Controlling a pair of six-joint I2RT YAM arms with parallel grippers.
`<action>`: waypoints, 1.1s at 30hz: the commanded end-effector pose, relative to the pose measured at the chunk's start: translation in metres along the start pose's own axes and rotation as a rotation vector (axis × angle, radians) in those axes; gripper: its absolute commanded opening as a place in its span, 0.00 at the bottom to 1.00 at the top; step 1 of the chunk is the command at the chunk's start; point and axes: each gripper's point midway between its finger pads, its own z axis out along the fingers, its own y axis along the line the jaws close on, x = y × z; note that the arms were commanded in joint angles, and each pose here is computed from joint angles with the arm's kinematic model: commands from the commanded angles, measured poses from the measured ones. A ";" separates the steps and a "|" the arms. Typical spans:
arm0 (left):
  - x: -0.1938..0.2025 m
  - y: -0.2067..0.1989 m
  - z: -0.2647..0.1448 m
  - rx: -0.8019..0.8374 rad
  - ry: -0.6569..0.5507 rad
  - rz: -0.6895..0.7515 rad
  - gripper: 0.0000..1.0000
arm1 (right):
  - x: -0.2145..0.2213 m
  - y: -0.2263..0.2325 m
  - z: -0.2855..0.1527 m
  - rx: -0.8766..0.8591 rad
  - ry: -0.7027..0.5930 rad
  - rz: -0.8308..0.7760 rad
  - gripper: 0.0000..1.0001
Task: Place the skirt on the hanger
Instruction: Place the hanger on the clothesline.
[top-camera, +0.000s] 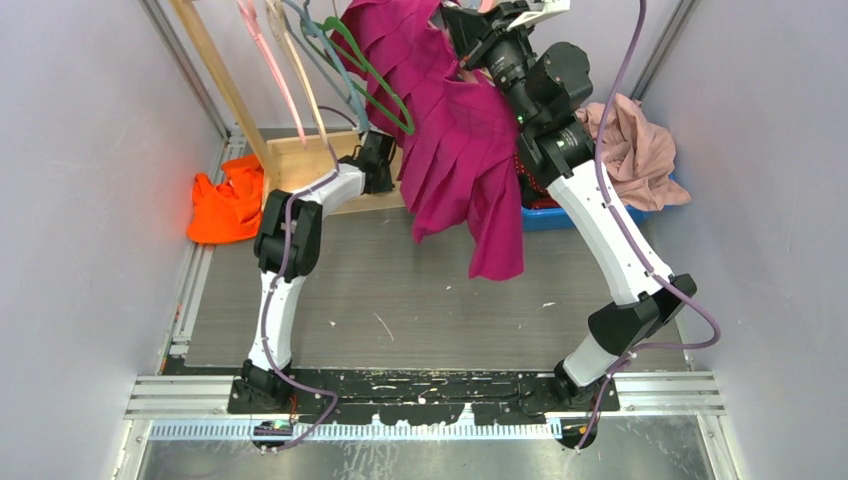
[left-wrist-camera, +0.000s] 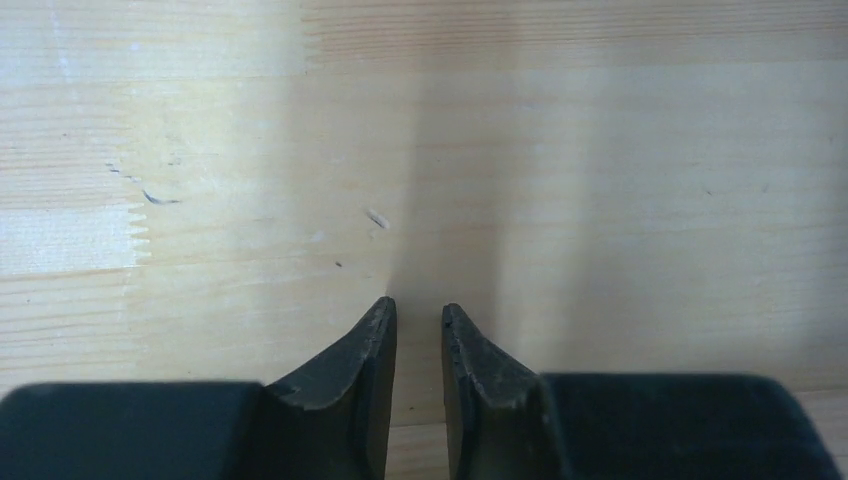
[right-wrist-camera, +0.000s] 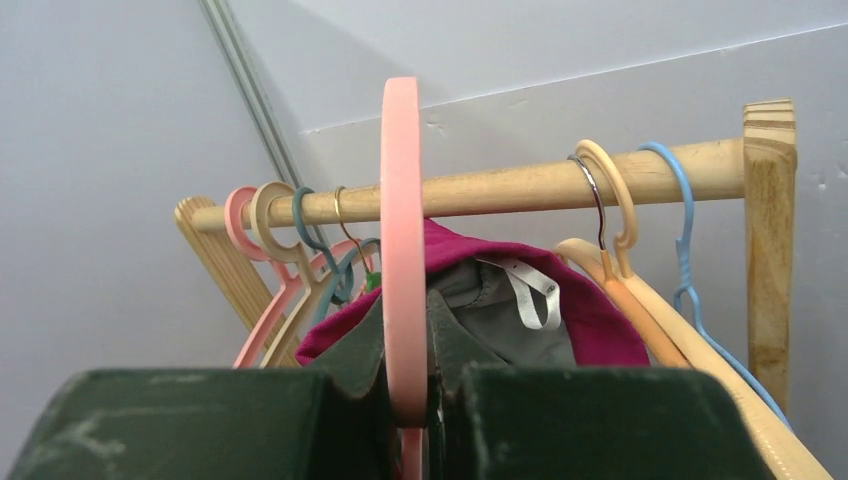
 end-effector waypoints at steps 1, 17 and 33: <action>0.079 0.019 -0.007 -0.041 0.293 0.068 0.23 | -0.077 0.026 -0.018 -0.054 -0.204 -0.004 0.01; 0.136 0.013 -0.032 0.037 0.437 0.094 0.22 | -0.081 0.031 -0.021 -0.070 -0.211 0.033 0.01; 0.188 -0.001 -0.066 0.076 0.478 0.138 0.21 | -0.053 0.034 -0.008 -0.078 -0.124 0.050 0.01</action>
